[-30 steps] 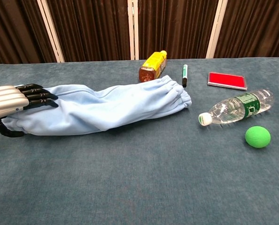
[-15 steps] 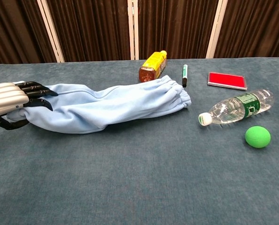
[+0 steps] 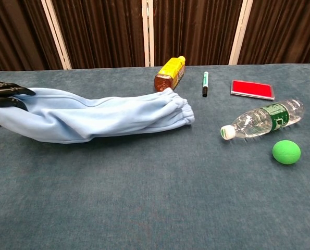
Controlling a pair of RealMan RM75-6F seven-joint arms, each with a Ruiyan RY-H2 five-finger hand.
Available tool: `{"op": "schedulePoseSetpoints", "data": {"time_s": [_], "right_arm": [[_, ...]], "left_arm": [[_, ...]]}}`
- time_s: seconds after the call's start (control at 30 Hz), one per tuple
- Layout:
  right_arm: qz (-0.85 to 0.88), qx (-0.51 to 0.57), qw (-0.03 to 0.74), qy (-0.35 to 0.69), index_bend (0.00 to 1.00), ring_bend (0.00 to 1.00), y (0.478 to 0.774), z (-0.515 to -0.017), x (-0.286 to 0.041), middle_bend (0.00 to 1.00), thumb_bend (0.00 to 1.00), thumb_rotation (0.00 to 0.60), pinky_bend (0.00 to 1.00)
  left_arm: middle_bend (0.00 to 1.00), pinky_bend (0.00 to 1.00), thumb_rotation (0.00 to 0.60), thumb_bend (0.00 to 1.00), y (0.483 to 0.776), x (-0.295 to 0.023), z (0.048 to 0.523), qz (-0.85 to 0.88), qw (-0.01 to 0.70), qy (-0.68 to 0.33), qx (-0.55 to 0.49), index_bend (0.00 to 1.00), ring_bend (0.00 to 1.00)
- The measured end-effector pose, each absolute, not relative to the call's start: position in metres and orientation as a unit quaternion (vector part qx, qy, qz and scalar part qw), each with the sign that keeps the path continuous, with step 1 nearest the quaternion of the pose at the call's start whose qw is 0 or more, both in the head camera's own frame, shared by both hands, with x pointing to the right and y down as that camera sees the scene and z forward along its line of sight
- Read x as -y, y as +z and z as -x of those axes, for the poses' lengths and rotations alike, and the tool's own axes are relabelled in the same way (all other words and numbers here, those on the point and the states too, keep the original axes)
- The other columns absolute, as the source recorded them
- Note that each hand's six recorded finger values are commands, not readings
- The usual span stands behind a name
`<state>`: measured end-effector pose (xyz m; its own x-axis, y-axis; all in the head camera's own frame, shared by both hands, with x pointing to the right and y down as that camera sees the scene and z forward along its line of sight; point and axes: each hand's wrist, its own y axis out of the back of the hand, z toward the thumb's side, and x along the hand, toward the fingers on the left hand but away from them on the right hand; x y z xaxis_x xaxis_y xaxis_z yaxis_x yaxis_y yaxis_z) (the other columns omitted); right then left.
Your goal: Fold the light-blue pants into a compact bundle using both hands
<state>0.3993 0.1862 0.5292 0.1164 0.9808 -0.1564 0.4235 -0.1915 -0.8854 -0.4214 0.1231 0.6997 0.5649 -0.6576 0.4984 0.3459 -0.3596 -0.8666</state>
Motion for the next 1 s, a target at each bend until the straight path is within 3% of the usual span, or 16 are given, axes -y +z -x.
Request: {"op": "schedulePoseSetpoints", "data": {"time_s": [0.53, 0.77, 1.0], "right_arm": [[0.668, 0.531, 0.348, 0.389, 0.08, 0.0, 0.526, -0.393, -0.187, 0.03, 0.0, 0.6, 0.0], [0.669, 0.533, 0.346, 0.386, 0.08, 0.0, 0.524, -0.393, -0.187, 0.03, 0.0, 0.6, 0.0], [0.667, 0.536, 0.346, 0.385, 0.08, 0.0, 0.523, -0.394, -0.186, 0.03, 0.0, 0.6, 0.0]], "left_arm": [[0.04, 0.16, 0.6, 0.91, 0.647, -0.158, 0.552, 0.623, 0.526, -0.568, -0.11, 0.49, 0.07], [0.04, 0.16, 0.6, 0.91, 0.638, -0.147, 0.535, 0.629, 0.553, -0.532, -0.122, 0.49, 0.07], [0.06, 0.16, 0.6, 0.91, 0.636, -0.113, 0.478, 0.626, 0.626, -0.453, -0.104, 0.5, 0.08]]}}
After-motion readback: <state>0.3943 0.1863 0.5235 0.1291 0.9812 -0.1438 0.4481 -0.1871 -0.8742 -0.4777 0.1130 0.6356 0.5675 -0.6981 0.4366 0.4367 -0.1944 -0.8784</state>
